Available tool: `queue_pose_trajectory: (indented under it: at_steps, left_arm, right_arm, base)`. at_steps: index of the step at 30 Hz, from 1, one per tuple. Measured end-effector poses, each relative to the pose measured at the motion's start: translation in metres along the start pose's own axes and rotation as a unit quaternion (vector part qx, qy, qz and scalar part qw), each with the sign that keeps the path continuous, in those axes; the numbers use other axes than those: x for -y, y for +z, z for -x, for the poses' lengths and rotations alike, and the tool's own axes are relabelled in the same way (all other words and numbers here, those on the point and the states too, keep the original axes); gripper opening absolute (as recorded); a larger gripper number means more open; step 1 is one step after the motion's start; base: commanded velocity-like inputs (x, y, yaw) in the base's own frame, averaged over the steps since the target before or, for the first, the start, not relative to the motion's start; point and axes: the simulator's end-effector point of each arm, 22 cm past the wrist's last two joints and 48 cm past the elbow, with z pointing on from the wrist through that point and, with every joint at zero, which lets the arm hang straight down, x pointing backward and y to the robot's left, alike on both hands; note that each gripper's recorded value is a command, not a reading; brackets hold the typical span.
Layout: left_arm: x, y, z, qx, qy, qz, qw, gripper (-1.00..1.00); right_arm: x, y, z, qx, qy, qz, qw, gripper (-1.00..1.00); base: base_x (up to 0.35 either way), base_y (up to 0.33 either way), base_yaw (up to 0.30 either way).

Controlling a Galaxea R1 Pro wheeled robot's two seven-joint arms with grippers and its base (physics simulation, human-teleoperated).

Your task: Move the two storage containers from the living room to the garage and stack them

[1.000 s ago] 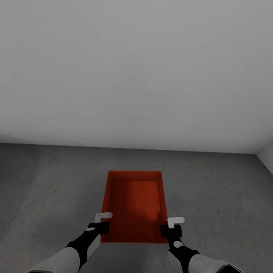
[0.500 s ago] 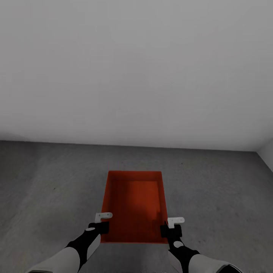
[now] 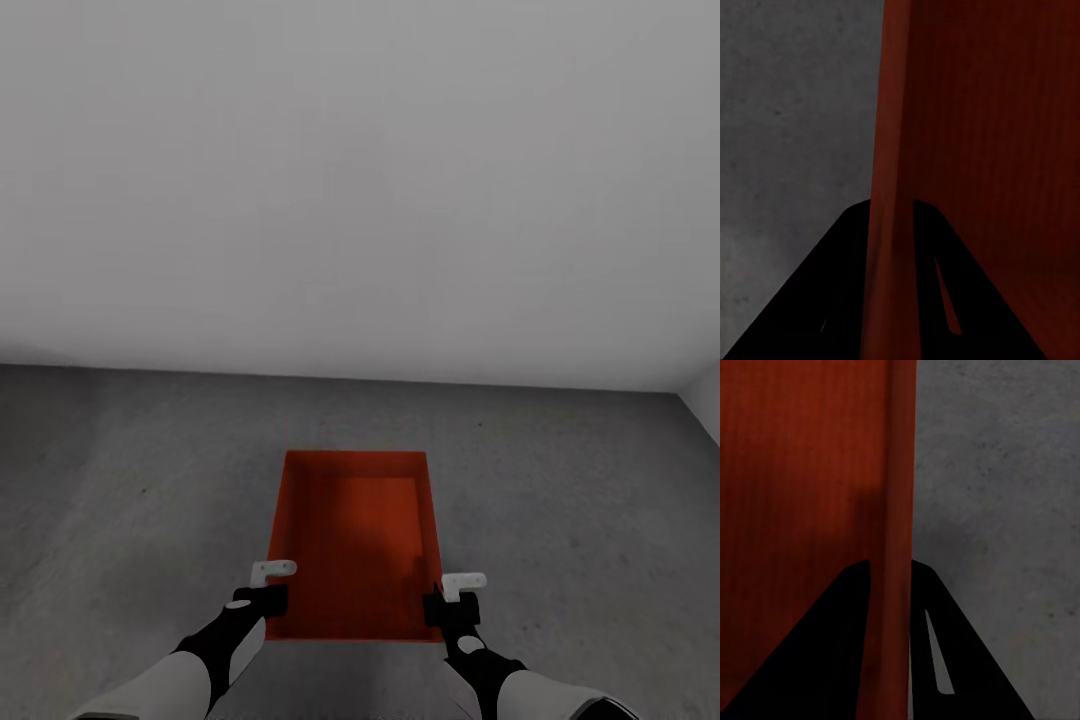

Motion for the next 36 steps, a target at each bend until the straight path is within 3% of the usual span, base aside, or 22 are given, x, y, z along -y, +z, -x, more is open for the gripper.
queue_pose_trajectory:
  at_steps: [36]
  left_arm:
    - [-0.001,0.014,-0.03,-0.029,0.001,0.002,0.9996,-1.0]
  right_arm:
    - [-0.002,0.007,-0.032,-0.029,-0.002,0.002,0.9996,-1.0]
  base:
    - [0.0,0.0,0.0]
